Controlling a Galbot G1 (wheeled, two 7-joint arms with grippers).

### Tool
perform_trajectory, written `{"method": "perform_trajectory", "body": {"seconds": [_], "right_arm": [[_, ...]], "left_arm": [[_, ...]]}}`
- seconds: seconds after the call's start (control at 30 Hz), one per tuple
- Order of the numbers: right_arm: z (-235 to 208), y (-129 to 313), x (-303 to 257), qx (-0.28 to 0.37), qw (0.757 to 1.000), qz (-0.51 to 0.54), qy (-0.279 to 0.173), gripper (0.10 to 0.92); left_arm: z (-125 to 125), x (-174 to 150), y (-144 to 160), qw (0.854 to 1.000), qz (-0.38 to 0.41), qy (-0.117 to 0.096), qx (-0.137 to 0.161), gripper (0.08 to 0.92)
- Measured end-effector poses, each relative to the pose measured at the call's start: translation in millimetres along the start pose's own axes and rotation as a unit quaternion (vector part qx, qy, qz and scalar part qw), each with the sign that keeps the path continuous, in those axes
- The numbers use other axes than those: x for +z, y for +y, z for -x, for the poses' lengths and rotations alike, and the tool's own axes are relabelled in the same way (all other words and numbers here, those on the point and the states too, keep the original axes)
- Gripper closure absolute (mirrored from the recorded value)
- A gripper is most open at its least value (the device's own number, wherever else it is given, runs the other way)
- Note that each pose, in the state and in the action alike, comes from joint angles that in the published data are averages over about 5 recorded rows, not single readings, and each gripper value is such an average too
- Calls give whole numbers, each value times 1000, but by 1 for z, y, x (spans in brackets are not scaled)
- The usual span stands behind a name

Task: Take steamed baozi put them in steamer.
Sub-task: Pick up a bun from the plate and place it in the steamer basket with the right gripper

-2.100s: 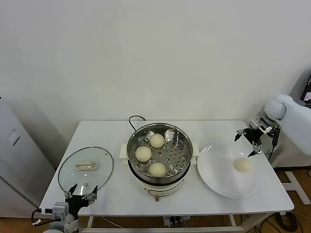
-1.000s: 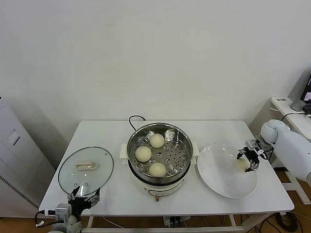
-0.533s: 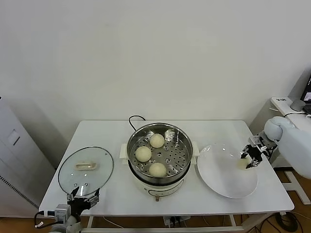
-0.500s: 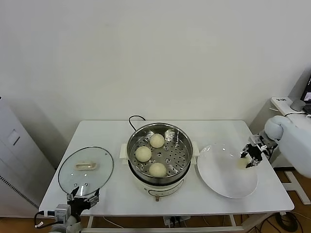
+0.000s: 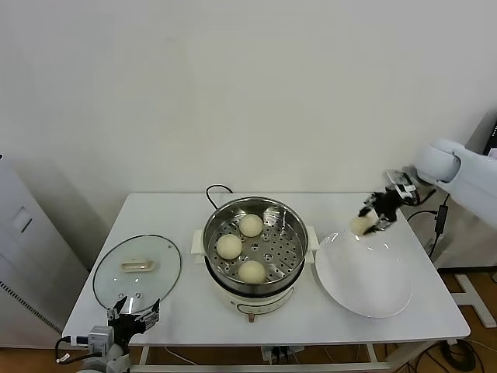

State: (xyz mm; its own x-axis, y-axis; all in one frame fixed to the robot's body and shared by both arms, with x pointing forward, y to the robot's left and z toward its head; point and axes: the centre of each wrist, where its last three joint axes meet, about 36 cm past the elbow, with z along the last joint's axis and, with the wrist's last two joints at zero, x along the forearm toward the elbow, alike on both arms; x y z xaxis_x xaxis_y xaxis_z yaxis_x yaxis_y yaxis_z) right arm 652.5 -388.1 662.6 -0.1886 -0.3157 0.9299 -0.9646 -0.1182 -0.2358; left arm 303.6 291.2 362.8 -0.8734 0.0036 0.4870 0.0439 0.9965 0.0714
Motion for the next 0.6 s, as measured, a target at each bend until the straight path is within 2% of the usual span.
{"method": "perform_trajectory", "body": {"seconds": [0.27,0.6], "right_arm": [[-12,-13,-86,9,999,27,-43,555],[13,-12,-154,-10,998,55,-41,555]], "left_arm": [[2,0,-2,1000,1,-2,2,177],[2,-1,-4,1000,-2,-5,2,177]]}}
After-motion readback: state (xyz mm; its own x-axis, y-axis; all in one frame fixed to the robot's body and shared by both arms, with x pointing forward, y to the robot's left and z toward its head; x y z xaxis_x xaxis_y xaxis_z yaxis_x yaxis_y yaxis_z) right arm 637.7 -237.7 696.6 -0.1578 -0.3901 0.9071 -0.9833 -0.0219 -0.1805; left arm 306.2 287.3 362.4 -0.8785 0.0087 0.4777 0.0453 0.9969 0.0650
